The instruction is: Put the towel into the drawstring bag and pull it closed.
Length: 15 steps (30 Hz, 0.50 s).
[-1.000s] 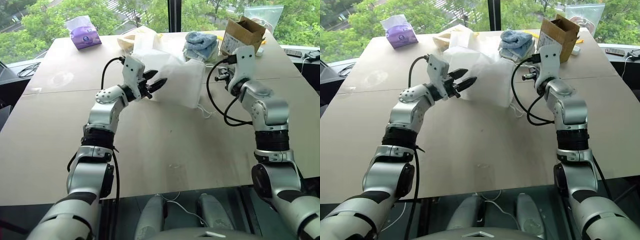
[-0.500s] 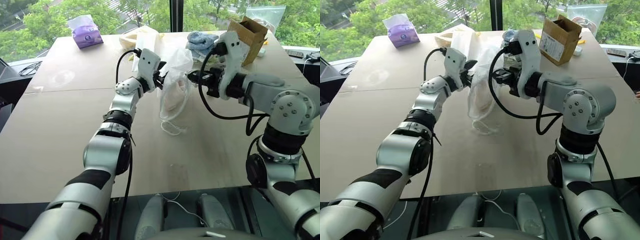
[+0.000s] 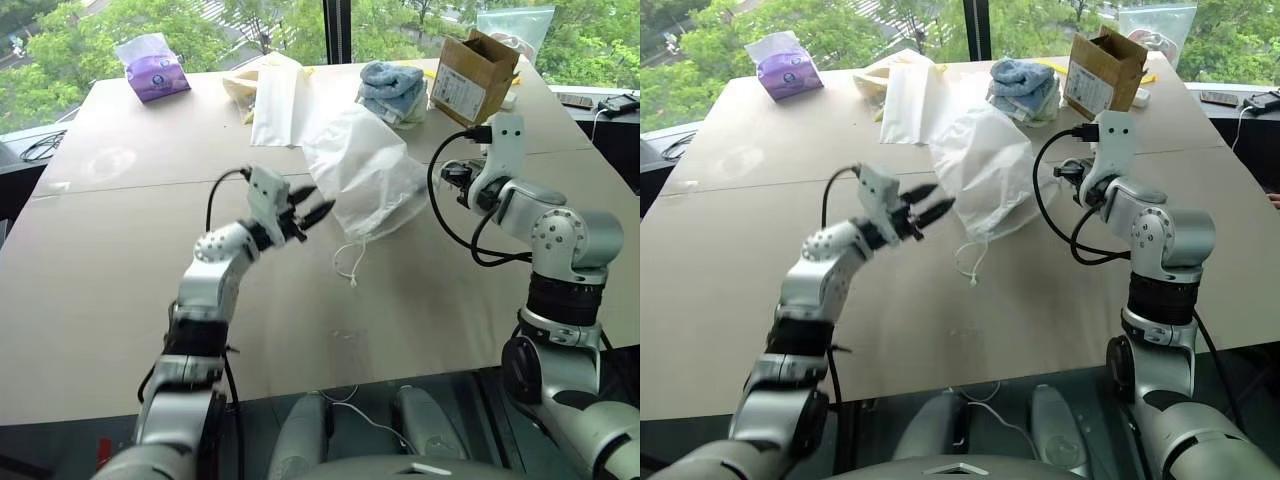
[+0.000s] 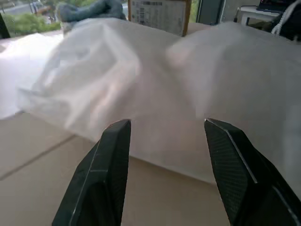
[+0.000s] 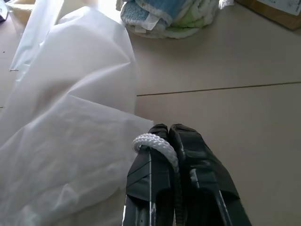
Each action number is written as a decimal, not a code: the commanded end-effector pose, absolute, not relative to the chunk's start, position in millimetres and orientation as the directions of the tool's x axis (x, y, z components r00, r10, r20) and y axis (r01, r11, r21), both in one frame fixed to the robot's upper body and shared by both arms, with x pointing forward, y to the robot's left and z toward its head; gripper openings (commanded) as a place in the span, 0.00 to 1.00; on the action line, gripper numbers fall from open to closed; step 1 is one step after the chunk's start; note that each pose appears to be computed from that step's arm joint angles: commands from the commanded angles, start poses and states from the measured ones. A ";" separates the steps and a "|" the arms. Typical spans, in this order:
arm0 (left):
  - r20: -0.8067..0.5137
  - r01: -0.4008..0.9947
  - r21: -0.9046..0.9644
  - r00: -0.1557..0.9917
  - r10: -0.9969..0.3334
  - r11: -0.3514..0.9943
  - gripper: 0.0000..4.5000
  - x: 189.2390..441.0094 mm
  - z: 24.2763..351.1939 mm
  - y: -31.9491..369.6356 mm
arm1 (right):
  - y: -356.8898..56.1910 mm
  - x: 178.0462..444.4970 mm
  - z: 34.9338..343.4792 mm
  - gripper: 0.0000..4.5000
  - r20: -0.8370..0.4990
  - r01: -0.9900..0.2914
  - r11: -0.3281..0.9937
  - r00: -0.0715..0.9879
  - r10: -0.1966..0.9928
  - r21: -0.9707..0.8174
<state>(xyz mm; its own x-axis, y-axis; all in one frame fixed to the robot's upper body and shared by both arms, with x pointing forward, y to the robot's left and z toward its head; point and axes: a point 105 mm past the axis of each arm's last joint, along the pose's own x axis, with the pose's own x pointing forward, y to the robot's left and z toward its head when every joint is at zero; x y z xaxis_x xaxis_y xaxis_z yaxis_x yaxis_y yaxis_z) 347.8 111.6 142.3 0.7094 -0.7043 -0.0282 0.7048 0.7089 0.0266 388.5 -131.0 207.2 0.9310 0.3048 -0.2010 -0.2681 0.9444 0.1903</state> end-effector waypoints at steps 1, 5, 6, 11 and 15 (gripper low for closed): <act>-0.028 0.738 0.016 0.675 -0.737 0.675 0.62 316.2 156.4 86.8 | -123.9 386.7 221.0 0.00 -0.131 -0.293 0.939 0.939 0.318 0.180; -0.107 0.772 0.068 0.636 -0.765 0.632 0.92 292.9 145.6 73.3 | -117.8 385.5 216.6 0.00 -0.135 -0.304 0.936 0.935 0.329 0.179; -0.131 0.763 0.098 0.646 -0.752 0.638 0.98 292.7 142.1 73.7 | -117.1 385.2 215.8 0.00 -0.136 -0.305 0.936 0.934 0.330 0.179; -0.242 0.702 0.265 0.712 -0.659 0.661 0.98 293.2 119.9 70.4 | -114.1 382.8 211.9 0.00 -0.139 -0.309 0.935 0.932 0.334 0.174; -0.306 0.665 0.334 0.746 -0.591 0.668 0.98 292.7 98.5 66.9 | -114.2 380.7 210.5 0.00 -0.142 -0.306 0.936 0.933 0.331 0.175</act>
<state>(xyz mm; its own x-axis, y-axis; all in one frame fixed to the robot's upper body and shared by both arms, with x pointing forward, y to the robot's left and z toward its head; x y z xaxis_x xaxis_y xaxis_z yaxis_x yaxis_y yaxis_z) 293.5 66.9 98.3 0.7256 -0.6141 -0.3104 0.6875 0.6654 0.2907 384.5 -115.4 195.1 0.9212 0.3296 -0.2069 -0.2928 0.9372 0.1897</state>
